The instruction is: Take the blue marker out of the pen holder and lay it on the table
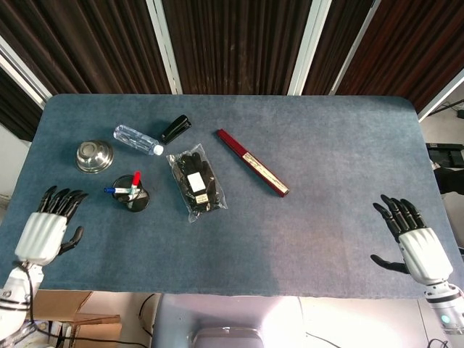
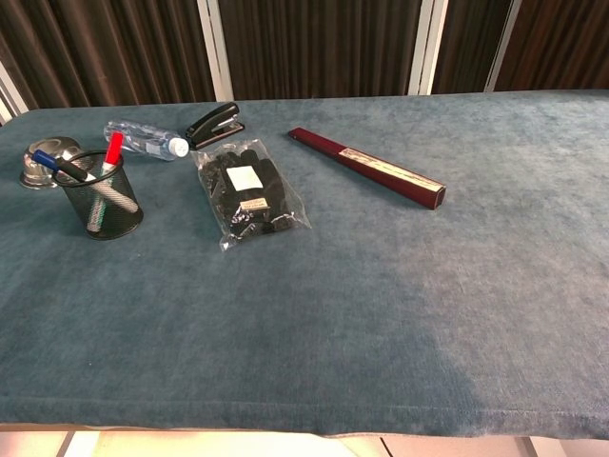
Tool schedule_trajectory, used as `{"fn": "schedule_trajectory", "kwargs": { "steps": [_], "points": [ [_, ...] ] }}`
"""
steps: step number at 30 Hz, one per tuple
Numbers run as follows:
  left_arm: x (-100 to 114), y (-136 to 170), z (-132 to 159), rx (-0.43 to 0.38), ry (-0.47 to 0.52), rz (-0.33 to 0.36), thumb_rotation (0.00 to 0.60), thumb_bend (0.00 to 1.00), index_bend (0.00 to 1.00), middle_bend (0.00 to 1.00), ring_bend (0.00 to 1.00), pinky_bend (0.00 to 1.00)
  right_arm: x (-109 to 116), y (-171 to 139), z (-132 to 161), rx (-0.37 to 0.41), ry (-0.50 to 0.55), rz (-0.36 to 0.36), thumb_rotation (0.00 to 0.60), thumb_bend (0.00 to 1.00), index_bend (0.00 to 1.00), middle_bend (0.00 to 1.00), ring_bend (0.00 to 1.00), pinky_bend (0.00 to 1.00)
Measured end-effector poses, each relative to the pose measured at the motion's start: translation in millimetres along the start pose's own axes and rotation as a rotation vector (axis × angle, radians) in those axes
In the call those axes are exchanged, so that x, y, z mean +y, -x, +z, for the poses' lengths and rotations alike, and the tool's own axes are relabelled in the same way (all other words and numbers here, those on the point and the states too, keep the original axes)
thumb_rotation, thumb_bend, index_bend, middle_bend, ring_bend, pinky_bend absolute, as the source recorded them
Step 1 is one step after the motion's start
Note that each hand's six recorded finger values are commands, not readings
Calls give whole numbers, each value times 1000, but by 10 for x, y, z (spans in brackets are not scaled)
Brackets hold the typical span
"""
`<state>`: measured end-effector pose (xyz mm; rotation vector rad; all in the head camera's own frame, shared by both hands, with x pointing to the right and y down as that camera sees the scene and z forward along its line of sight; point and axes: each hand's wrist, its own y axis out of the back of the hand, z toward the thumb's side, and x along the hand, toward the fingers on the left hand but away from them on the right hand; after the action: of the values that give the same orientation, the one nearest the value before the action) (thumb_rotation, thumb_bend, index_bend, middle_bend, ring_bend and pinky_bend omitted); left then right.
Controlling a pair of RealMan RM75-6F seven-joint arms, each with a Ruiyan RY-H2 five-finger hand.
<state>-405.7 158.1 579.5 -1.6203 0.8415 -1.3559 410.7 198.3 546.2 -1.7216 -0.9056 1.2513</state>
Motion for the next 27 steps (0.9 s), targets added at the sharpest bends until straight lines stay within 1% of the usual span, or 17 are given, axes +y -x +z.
{"fn": "schedule_trajectory", "kwargs": {
  "steps": [2, 5, 8, 11, 15, 20, 24, 27],
  "points": [
    [-37, -235, -6, 0, -21, -6, 600, 448, 217, 210, 177, 142, -1, 1, -8, -2, 1, 0, 600, 52, 0, 44, 0, 0],
    [-123, -502, -51, 16, -53, -19, 600, 446, 240, 231, 196, 147, -10, -9, -39, -13, 2, 2, 600, 52, 0, 44, 0, 0],
    [-249, -707, -100, 34, -74, -43, 600, 423, 259, 255, 217, 156, -22, -35, -61, -26, 3, 4, 600, 52, 0, 44, 0, 0],
    [-369, -837, -117, 45, -79, -54, 600, 371, 290, 287, 253, 184, -23, -53, -73, -36, 2, 5, 600, 51, 0, 44, 0, 0],
    [-470, -925, -125, 49, -86, -39, 600, 337, 339, 323, 305, 232, -15, -58, -61, -40, 0, 4, 600, 52, 0, 44, 0, 0],
    [-593, -989, -68, 33, -73, -35, 600, 335, 366, 347, 333, 239, -18, -55, -50, -43, 0, 5, 600, 52, 0, 44, 0, 0],
    [-623, -1009, -14, 22, -54, -24, 600, 325, 417, 399, 379, 256, -29, -48, -53, -44, 0, 8, 600, 52, 0, 44, 0, 0],
    [-636, -1029, 26, 15, -38, -16, 600, 321, 434, 424, 400, 264, -27, -45, -57, -44, 1, 9, 600, 52, 0, 45, 0, 0]
  ]
}}
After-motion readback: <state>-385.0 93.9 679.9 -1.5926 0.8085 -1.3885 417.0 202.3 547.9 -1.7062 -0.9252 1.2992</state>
